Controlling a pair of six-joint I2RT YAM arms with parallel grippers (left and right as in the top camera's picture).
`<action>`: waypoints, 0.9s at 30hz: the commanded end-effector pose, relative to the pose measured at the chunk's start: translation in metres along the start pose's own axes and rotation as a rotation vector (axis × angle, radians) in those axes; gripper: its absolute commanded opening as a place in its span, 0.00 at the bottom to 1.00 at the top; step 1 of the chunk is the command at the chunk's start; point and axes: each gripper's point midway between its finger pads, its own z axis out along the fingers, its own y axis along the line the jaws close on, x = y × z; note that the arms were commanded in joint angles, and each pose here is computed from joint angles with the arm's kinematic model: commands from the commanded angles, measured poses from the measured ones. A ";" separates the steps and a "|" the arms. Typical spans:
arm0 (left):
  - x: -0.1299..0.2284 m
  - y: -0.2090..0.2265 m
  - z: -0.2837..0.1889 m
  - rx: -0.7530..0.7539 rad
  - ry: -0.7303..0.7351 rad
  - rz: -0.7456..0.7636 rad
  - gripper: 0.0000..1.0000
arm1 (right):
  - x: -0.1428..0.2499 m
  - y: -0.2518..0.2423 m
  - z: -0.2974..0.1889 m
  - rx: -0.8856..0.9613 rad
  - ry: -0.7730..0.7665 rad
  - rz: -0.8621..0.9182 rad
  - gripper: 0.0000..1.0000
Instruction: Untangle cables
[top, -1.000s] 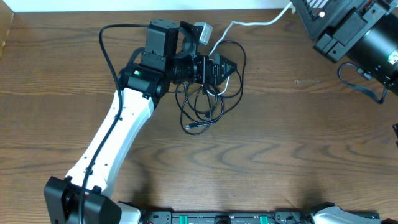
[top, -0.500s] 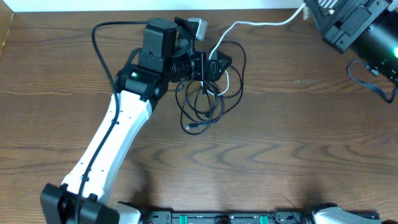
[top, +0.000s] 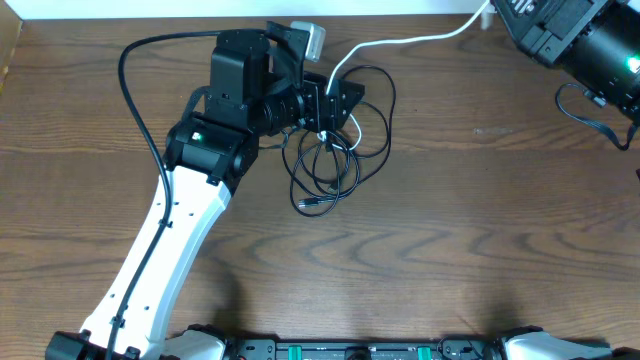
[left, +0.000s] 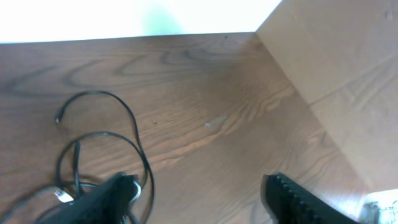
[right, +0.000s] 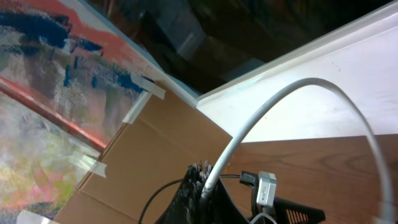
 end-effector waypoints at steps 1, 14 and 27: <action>0.000 -0.007 -0.001 0.035 0.005 0.025 0.47 | -0.004 0.004 -0.004 -0.006 -0.014 -0.001 0.02; 0.003 -0.006 -0.001 0.032 0.016 -0.005 0.25 | -0.024 -0.056 -0.015 0.272 -0.127 -0.047 0.01; 0.011 -0.010 -0.001 0.058 0.050 -0.027 0.57 | -0.035 -0.091 -0.017 0.416 -0.177 -0.064 0.01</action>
